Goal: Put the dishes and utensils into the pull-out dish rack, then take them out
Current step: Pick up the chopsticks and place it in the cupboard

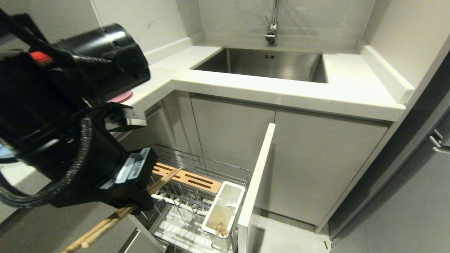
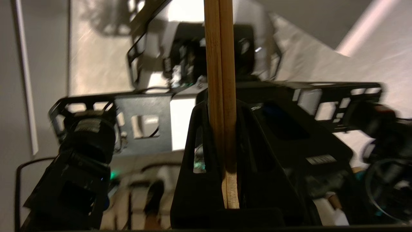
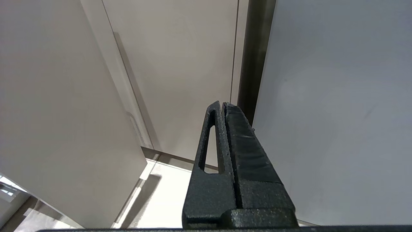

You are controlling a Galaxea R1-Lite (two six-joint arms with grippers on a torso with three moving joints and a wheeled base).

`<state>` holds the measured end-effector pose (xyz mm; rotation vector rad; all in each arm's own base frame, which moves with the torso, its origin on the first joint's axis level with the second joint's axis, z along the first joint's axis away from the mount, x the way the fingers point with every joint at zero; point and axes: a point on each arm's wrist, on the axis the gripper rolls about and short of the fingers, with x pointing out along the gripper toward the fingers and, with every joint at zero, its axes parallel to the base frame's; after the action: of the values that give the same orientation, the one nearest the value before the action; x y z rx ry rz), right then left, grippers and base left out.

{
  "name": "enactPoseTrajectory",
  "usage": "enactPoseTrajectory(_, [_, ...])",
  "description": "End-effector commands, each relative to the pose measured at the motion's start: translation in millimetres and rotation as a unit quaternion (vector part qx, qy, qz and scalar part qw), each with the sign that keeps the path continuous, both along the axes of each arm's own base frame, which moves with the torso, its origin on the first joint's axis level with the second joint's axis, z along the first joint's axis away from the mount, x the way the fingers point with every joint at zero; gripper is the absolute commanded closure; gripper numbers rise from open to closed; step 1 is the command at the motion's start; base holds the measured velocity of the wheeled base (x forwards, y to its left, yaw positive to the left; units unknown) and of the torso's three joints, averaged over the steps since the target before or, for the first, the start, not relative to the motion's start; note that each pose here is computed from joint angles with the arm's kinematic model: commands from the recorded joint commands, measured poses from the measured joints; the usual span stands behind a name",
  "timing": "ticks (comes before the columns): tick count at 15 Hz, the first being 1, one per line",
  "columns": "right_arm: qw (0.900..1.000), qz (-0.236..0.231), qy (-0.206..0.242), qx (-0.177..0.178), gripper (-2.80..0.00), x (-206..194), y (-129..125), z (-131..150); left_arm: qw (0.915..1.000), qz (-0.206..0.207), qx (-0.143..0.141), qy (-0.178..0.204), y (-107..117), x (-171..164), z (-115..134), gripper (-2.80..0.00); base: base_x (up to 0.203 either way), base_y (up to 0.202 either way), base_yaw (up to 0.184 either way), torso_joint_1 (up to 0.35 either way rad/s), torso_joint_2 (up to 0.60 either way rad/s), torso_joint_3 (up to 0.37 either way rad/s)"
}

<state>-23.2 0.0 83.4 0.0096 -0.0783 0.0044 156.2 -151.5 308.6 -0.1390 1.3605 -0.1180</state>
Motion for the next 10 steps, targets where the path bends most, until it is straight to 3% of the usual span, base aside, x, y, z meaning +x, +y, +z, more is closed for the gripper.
enactPoseTrajectory(1, [1.000, 0.000, 0.012, 0.000, 0.00, 2.0, 0.0, -7.2, 0.9972, 0.001, 0.050, 0.055, -25.6, 26.0, -31.4, 0.00, 0.000, 0.000, 0.000, 0.000, 0.00, 0.000])
enactPoseTrajectory(4, [1.000, 0.000, 0.012, 0.000, 0.00, 2.0, 0.0, -7.2, 0.9917, -0.052, 0.051, 0.106, -34.6, 32.5, -48.4, 0.00, 0.000, 0.000, 0.000, 0.000, 0.00, 0.000])
enactPoseTrajectory(6, [1.000, 0.000, 0.012, 0.000, 0.00, 2.0, 0.0, -7.2, 0.9837, -0.098, 0.067, 0.135, -33.2, 33.3, -61.6, 0.00, 0.000, 0.000, 0.000, 0.000, 0.00, 0.000])
enactPoseTrajectory(10, [1.000, 0.000, 0.012, 0.000, 0.00, 2.0, 0.0, -7.2, 0.9690, -0.151, 0.096, 0.170, -28.8, 38.0, -80.9, 0.00, 0.000, 0.000, 0.000, 0.000, 0.00, 0.000])
